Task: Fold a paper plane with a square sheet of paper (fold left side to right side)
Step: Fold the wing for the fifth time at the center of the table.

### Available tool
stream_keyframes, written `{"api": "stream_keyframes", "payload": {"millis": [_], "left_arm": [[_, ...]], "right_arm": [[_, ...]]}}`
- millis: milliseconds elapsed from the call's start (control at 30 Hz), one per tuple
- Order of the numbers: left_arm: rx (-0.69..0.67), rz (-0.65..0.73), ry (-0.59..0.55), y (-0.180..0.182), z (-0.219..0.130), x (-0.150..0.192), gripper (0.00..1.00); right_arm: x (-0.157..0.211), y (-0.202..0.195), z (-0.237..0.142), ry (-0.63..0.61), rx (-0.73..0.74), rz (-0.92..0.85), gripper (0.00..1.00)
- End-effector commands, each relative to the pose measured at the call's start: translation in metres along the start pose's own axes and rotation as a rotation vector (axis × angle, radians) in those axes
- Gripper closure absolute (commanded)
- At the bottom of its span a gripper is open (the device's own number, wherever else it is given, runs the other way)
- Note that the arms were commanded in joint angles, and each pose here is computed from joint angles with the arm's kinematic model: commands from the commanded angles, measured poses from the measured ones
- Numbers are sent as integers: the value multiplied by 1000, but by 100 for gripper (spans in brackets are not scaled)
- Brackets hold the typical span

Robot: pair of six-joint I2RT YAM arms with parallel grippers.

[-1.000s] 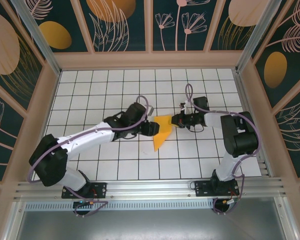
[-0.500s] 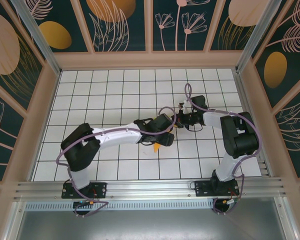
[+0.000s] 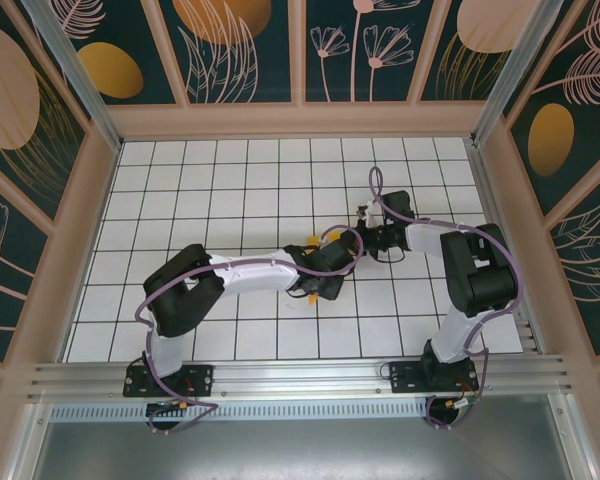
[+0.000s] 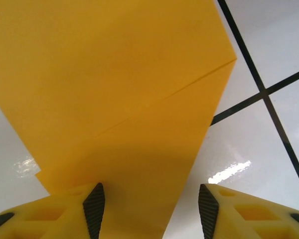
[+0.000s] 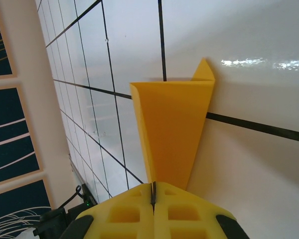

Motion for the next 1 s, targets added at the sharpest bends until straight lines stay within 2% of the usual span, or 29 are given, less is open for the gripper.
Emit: {"api": "stream_keyframes", "payload": {"millis": [0,433,700,767,967], "left_arm": [[-55,2,-3,5,5,1,49],[-30,-7,-16,1,1,-3,76],[29,-19,-39,-9,-9,-11,98],[40,-28,-42,-10,-10,-13,100],[154,-94,-24,-14,-13,-16,100]], "right_arm": [[-1,1,3,11,13,12,97],[-1,-4,4,22,32,2,90],[-3,-3,3,19,44,-17,87],[-7,0,-1,-1,53,-36,81],[-23,11,-36,-138,98,-96,49]]}}
Point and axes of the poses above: each hand's point on the last joint's axis, 136 mm out from that joint toward the fingers, its own z axis out along the fingers, its own y axis along the line the jaws close on, x = y × z, the point moved 2 cm from there along -z, back along the fingers, and after that the axes turned 6 degrees about -z, right-handed, at the moved point
